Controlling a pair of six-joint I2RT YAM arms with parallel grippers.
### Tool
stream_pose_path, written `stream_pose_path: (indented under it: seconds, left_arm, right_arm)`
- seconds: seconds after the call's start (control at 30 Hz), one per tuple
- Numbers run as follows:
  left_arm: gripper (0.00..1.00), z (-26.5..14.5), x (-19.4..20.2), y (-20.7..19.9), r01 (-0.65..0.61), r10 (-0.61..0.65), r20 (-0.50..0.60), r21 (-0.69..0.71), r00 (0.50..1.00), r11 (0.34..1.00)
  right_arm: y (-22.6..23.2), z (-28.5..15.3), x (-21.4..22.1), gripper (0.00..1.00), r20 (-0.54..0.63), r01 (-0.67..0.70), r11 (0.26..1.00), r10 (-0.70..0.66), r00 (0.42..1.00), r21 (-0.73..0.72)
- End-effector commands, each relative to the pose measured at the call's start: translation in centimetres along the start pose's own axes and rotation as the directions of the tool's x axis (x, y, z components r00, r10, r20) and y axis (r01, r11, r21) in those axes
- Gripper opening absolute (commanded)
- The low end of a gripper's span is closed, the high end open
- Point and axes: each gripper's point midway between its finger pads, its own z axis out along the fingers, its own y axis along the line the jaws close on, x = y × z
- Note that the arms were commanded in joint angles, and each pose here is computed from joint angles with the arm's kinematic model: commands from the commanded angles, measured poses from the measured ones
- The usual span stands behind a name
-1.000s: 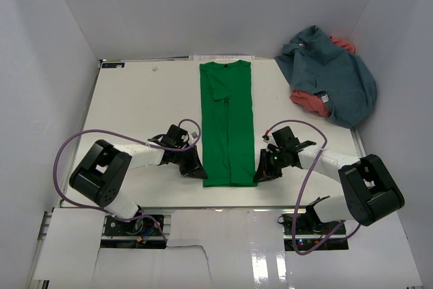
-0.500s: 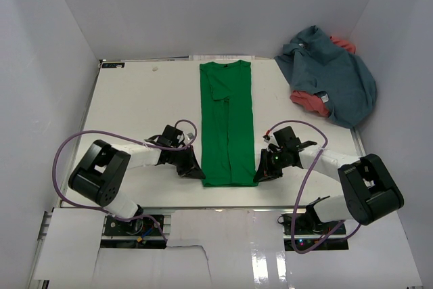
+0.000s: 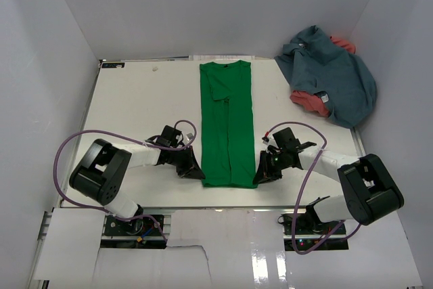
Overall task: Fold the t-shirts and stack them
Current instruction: Grab the bottom of the folded rectangular tshirt with both arms
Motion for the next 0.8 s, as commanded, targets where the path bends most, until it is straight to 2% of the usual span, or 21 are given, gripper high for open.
stream_pose_path:
  seconds: [0.0, 0.3, 0.77]
  left_arm:
    - [0.0, 0.3, 0.8, 3.8, 0.023, -0.022, 0.008, -0.15, 1.0, 0.988]
    - [0.0, -1.2, 0.0, 0.5, 0.006, -0.004, 0.022, -0.088, 1.0, 0.996]
    - [0.0, -2.0, -1.0, -1.9, -0.013, 0.014, 0.016, -0.05, 1.0, 0.999]
  right_arm:
    - [-1.5, -0.1, 0.6, 0.08, -0.012, 0.006, 0.996, -0.005, 1.0, 0.087]
    - [0.3, -1.9, -0.2, 0.08, 0.006, 0.037, 0.997, -0.037, 0.999, 0.065]
    - [2.6, -2.8, -1.4, 0.08, 0.015, 0.079, 0.997, -0.079, 0.997, 0.019]
